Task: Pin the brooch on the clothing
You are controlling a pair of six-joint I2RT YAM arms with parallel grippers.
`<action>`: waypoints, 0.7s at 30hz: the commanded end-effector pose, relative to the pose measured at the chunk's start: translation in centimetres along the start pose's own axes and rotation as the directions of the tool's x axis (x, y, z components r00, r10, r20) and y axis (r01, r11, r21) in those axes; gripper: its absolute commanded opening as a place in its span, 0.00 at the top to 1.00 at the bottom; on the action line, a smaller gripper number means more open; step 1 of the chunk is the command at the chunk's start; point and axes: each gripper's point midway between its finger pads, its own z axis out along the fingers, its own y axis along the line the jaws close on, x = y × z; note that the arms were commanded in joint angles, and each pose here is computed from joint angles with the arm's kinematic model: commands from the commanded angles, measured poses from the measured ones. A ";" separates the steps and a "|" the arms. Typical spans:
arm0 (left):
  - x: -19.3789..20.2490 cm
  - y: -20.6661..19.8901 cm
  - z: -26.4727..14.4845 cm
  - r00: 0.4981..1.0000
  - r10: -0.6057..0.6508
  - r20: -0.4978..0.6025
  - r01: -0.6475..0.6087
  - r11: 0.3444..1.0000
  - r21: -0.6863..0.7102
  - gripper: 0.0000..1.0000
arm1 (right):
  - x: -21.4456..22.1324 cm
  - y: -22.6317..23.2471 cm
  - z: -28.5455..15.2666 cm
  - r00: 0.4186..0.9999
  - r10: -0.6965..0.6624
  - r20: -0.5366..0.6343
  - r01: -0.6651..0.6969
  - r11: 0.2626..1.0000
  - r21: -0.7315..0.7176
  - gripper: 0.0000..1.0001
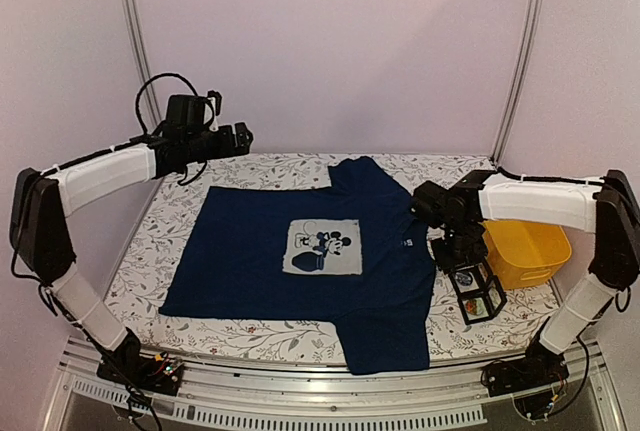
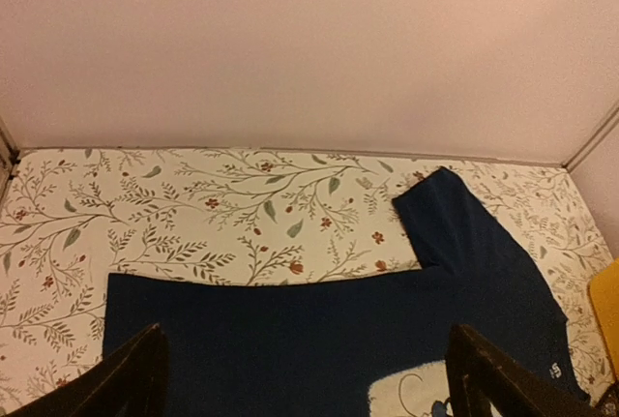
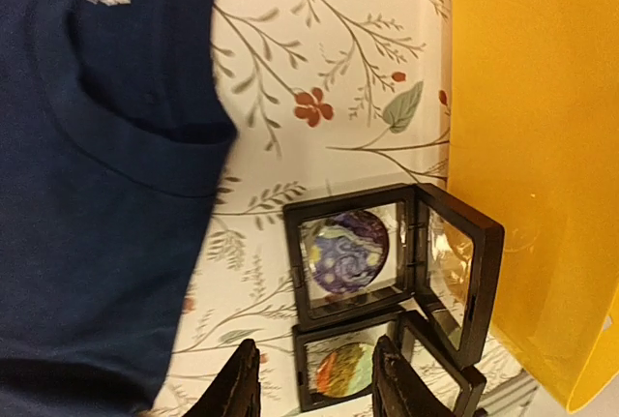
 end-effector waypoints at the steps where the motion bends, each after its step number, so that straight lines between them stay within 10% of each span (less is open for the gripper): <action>1: 3.5 -3.0 -2.7 0.994 0.102 -0.029 -0.100 0.994 0.053 0.00 | 0.7 -3.0 2.5 0.991 -0.106 -0.083 0.124 0.956 0.264 0.64; 21: 7.9 -3.6 -3.7 0.982 0.129 -0.137 -0.113 0.987 0.117 0.00 | 1.9 -0.6 6.1 0.960 -0.216 -0.179 0.265 0.908 0.323 0.77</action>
